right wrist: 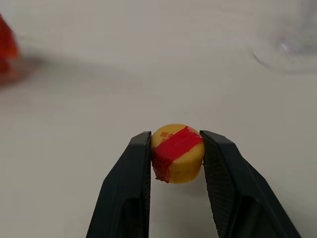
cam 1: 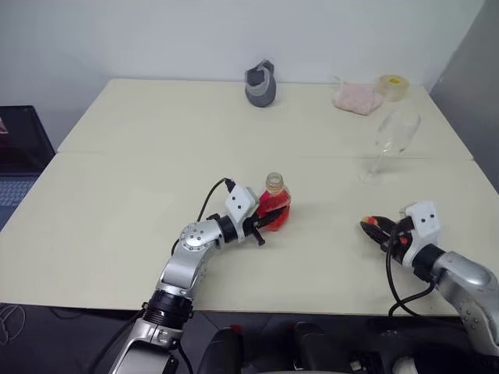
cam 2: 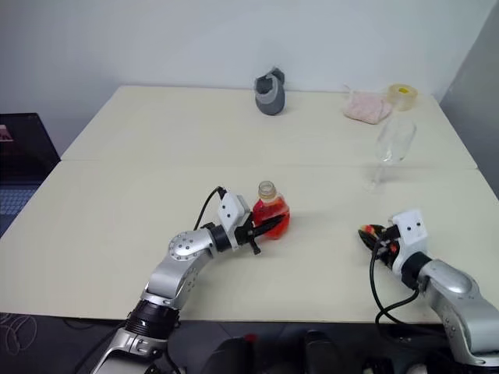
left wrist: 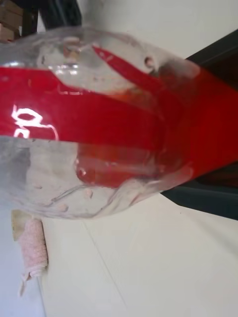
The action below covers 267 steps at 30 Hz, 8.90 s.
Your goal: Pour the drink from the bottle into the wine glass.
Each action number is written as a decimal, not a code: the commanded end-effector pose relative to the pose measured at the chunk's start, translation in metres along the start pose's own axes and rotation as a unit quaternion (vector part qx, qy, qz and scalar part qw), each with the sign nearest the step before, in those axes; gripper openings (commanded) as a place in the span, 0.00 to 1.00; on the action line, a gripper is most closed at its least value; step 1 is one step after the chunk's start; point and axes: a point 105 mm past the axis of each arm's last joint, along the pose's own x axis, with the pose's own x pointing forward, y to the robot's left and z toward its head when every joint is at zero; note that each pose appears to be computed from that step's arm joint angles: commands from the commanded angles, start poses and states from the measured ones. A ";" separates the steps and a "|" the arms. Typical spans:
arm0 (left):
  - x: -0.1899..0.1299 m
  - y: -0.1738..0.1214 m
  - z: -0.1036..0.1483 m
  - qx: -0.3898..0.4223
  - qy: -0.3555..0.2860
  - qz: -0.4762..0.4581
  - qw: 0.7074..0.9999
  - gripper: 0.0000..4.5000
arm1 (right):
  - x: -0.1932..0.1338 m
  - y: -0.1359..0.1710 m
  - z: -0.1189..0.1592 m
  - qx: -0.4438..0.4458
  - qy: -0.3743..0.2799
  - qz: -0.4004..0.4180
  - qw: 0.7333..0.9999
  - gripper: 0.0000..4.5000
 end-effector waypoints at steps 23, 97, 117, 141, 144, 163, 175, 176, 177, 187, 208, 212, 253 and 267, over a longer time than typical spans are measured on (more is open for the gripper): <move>-0.054 0.114 0.025 0.034 -0.041 0.271 0.961 0.17 | 0.000 0.025 0.038 -0.057 -0.020 0.179 0.982 1.00; -0.059 0.010 0.058 0.025 0.018 -0.026 0.999 0.99 | 0.128 -0.065 0.072 0.110 -0.160 -0.305 0.932 1.00; -0.062 0.018 0.057 0.032 0.022 -0.006 0.999 1.00 | 0.150 -0.061 0.070 0.116 -0.148 -0.280 0.941 0.16; -0.150 0.066 0.065 0.015 0.056 0.157 0.986 1.00 | 0.174 0.138 0.108 -0.020 -0.210 0.157 0.965 0.05; -0.150 0.067 0.070 0.018 0.050 0.160 0.986 1.00 | 0.179 0.140 0.105 -0.030 -0.197 0.162 0.967 0.05; -0.140 0.066 0.101 0.071 0.025 0.139 0.987 1.00 | 0.186 0.146 0.084 -0.061 -0.146 0.175 0.972 0.27; -0.143 0.065 0.108 0.088 0.021 0.149 0.985 1.00 | 0.179 0.141 0.083 -0.045 -0.149 0.182 0.971 0.99; -0.143 0.065 0.109 0.089 0.020 0.151 0.984 1.00 | 0.178 0.139 0.083 -0.045 -0.148 0.181 0.971 0.99; -0.143 0.065 0.110 0.090 0.019 0.152 0.984 1.00 | 0.175 0.137 0.082 -0.045 -0.146 0.182 0.971 0.99; -0.142 0.061 0.114 0.094 0.009 0.152 0.984 1.00 | 0.129 0.119 0.066 -0.060 -0.125 0.207 0.968 0.99; -0.154 0.064 0.076 0.045 0.016 0.240 0.970 1.00 | 0.023 0.131 0.096 -0.125 -0.162 0.345 0.916 0.99; -0.170 0.082 0.045 0.057 0.050 0.321 0.944 1.00 | 0.012 0.137 0.104 -0.138 -0.173 0.371 0.902 0.99; -0.107 0.200 0.006 -0.007 0.014 0.392 0.920 0.61 | 0.007 0.154 0.150 -0.115 -0.231 0.362 0.896 1.00; -0.043 0.182 0.083 0.139 -0.016 0.309 0.941 0.22 | 0.013 0.143 0.171 -0.042 -0.251 0.297 0.921 1.00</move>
